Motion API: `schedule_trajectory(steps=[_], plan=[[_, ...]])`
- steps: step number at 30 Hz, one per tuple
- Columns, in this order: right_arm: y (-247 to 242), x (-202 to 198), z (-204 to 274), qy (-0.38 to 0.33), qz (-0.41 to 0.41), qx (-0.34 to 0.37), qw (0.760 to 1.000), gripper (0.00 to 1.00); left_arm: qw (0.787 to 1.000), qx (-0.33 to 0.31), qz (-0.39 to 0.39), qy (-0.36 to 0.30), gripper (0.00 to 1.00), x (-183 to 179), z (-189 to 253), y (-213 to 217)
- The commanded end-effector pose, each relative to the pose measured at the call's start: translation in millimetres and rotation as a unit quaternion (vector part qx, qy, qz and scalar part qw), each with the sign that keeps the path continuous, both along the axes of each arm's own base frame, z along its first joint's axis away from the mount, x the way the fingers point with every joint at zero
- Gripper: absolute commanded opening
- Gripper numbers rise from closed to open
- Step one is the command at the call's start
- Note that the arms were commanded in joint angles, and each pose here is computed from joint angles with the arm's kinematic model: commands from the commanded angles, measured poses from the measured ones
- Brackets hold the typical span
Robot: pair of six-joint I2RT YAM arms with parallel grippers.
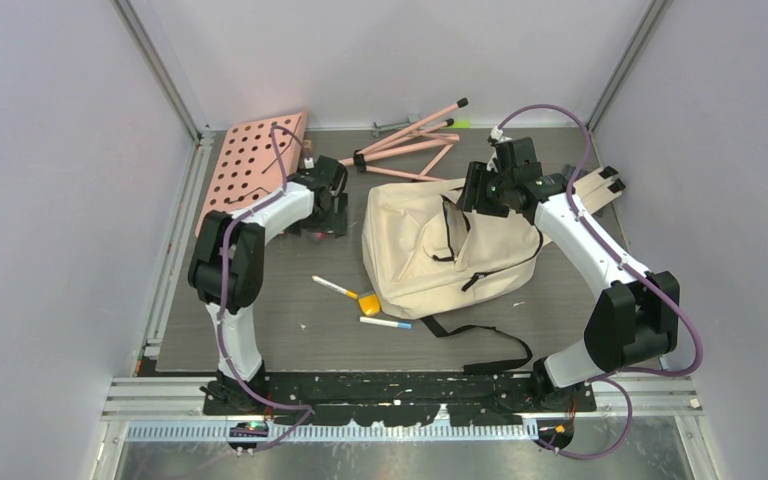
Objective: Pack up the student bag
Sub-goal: Pick up the stationery from the center of the board.
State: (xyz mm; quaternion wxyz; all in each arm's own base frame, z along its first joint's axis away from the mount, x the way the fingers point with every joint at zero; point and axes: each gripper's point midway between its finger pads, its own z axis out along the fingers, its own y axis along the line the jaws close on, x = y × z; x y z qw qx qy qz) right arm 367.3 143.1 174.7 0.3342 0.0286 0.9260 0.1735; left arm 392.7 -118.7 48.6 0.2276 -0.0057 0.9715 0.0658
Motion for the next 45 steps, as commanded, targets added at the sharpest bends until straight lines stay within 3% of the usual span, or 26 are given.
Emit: schedule_trajectory(steps=[1,17,27,34,38,45], plan=[[1.8,3.8,17.4,-0.031,0.005,0.009,0.999,0.58,1.0,-0.018,0.006,0.003,0.91,6.7,-7.7,-8.3],[3.9,3.5,18.6,-0.031,0.009,0.013,0.999,0.58,0.999,0.005,-0.034,0.02,0.87,18.5,-28.1,-8.1],[6.8,4.2,20.6,-0.033,0.015,0.019,0.999,0.57,0.998,0.034,-0.039,0.038,0.7,19.1,-36.0,-0.1],[7.1,6.7,21.3,-0.033,0.015,0.019,0.999,0.57,0.999,0.007,-0.027,0.038,0.57,0.8,-30.1,-2.6],[7.7,9.9,29.0,-0.041,0.017,0.018,0.999,0.56,0.999,-0.023,-0.047,0.015,0.52,-2.0,-12.5,-12.9],[16.3,13.5,50.4,-0.039,0.035,0.031,0.998,0.59,0.983,-0.091,-0.124,-0.102,0.52,6.0,63.3,-49.8]])
